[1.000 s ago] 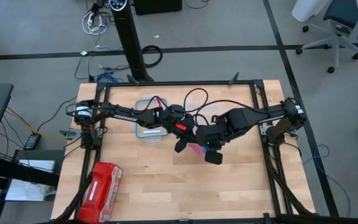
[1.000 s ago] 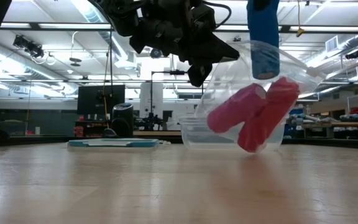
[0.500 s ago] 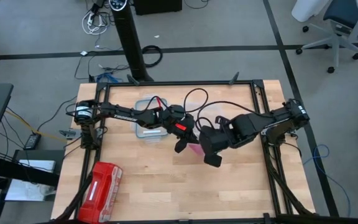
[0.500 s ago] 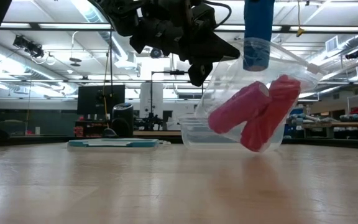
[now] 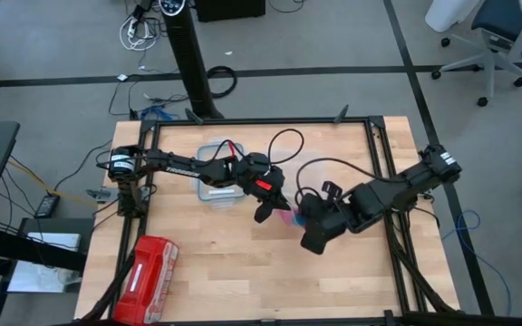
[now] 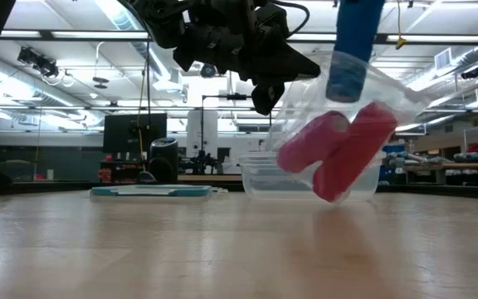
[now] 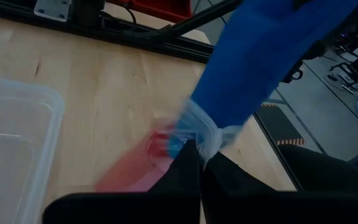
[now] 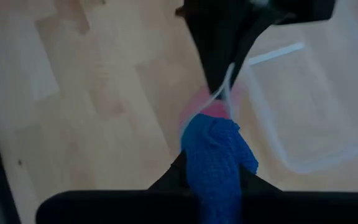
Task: Roll bandage
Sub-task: Put the blue bandage into the transparent zip bag
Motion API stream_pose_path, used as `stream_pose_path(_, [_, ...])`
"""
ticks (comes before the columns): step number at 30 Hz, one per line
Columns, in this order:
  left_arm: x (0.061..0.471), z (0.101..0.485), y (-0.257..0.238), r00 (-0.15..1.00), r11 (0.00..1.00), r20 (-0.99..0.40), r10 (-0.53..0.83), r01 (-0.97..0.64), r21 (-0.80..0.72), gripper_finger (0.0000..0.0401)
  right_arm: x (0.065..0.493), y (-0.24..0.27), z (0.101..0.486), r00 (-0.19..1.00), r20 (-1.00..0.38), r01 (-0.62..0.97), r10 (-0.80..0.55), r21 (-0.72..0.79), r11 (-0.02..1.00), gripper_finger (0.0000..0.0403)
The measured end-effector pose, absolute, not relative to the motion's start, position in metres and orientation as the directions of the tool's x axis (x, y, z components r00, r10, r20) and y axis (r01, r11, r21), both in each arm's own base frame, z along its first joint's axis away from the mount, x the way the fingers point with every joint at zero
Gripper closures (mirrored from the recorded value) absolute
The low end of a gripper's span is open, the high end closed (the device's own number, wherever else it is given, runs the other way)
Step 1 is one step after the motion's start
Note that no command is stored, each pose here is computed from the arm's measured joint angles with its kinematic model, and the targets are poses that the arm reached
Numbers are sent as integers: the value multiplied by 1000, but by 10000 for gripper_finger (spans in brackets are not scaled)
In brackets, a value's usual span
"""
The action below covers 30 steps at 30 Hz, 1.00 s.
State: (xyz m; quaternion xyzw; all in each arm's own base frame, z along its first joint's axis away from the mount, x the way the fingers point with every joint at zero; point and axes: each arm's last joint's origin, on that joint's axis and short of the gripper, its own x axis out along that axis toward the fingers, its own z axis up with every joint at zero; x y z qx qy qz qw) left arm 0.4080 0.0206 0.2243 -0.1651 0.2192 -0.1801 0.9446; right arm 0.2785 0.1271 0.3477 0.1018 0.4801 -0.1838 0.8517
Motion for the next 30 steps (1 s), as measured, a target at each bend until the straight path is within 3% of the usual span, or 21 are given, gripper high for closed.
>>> stream_pose_path(4, [408, 224, 21, 837, 881, -359, -413, 268, -390, 401, 268, 128, 343, 559, -799, 429, -220, 52, 902, 398])
stream_pose_path(13, [408, 224, 22, 839, 878, -361, -408, 251, -408, 401, 254, 137, 320, 623, -736, 471, -264, 84, 878, 399])
stream_pose_path(30, [413, 238, 29, 902, 825, -225, -368, 206, -526, 401, 218, 150, 344, 705, -636, 483, -314, 107, 869, 402])
